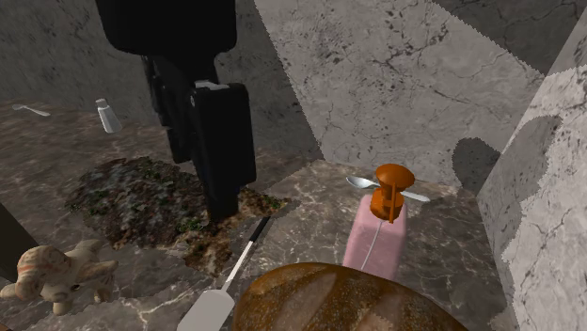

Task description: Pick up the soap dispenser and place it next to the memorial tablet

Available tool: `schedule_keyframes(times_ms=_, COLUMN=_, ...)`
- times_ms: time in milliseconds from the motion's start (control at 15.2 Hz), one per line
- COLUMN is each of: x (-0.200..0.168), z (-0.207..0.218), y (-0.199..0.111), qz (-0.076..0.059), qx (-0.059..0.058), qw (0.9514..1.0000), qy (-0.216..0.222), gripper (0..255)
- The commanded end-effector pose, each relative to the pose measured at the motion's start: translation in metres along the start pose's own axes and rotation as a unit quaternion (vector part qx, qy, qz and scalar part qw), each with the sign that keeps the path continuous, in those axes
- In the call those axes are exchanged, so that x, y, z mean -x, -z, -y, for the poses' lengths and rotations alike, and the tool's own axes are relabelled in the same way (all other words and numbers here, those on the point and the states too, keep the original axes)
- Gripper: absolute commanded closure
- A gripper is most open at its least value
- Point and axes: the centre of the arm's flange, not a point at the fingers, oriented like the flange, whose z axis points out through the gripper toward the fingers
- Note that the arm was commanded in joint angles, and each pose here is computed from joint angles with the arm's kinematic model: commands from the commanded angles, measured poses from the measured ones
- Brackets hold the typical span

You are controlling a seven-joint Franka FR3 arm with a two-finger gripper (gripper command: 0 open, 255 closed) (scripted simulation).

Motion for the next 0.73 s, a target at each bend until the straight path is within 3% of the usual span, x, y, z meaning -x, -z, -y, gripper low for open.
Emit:
schedule_keyframes(times_ms=0, x=-0.022, z=0.000, y=-0.008, qz=-0.008, qx=0.007, qw=0.9999, qy=-0.001, gripper=0)
schedule_keyframes(times_ms=660, x=-0.139, z=-0.011, y=-0.036, qz=-0.040, qx=0.044, qw=0.9982, qy=-0.004, gripper=0)
